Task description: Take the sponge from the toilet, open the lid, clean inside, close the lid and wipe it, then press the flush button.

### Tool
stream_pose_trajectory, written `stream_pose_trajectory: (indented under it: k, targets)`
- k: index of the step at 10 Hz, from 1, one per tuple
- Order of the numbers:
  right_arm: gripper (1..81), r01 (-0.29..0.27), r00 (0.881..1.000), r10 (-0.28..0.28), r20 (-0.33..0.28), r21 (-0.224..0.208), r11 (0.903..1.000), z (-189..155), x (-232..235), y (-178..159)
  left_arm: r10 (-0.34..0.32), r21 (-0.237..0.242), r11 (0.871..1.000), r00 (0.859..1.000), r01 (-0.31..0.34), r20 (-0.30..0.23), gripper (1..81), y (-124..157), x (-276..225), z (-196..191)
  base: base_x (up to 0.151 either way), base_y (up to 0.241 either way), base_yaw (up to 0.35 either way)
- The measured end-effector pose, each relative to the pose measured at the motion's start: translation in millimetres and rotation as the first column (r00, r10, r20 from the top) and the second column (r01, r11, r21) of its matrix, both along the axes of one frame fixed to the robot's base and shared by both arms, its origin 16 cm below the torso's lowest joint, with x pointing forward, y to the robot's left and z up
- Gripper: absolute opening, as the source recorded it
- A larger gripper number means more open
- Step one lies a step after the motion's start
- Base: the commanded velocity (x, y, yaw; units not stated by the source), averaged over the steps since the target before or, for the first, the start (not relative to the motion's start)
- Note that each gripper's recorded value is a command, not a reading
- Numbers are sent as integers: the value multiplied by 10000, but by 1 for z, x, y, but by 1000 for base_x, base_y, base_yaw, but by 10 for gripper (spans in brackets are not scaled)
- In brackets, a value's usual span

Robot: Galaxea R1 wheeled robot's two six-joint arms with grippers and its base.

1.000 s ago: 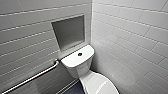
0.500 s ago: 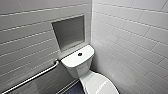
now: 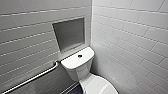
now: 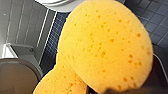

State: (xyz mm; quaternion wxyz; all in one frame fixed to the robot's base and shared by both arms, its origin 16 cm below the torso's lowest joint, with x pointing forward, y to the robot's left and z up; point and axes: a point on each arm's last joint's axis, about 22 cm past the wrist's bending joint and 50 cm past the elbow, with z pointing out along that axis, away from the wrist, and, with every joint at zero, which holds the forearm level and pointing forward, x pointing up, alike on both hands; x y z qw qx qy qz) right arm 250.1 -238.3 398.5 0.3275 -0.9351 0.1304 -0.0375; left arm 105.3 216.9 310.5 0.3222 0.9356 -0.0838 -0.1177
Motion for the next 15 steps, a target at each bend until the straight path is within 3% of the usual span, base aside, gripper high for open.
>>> stream_pose_trajectory:
  k: [3, 8, 11, 13, 15]
  targets:
    - [10, 167, 9868, -251, 1603, 531, 9984, 30, 111, 3, -42, 135, 9999, 9999, 40, 137, 811, -1, 4, -20, 0, 0, 0]
    - [10, 294, 9546, -459, 2942, 602, 9978, 83, 239, -15, -179, -55, 9998, 9998, 179, -30, 811, -14, -6, -20, 0, 0, 0]
    - [10, 299, 9504, -459, 3076, 564, 9980, 104, 264, -27, -553, -140, 9984, 9985, 553, 18, 811, -25, 4, -26, 0, 0, 0]
    - [10, 9, 9383, -177, 3455, 485, 9988, 111, 320, -13, -565, 114, 9983, 9984, 566, -92, 811, -17, -4, -30, 0, 0, 0]
    - [10, -150, 9434, 57, 3317, 254, 9996, 98, 345, -3, -576, 238, 9980, 9981, 581, -218, 811, -13, -13, -31, 0, 0, 0]
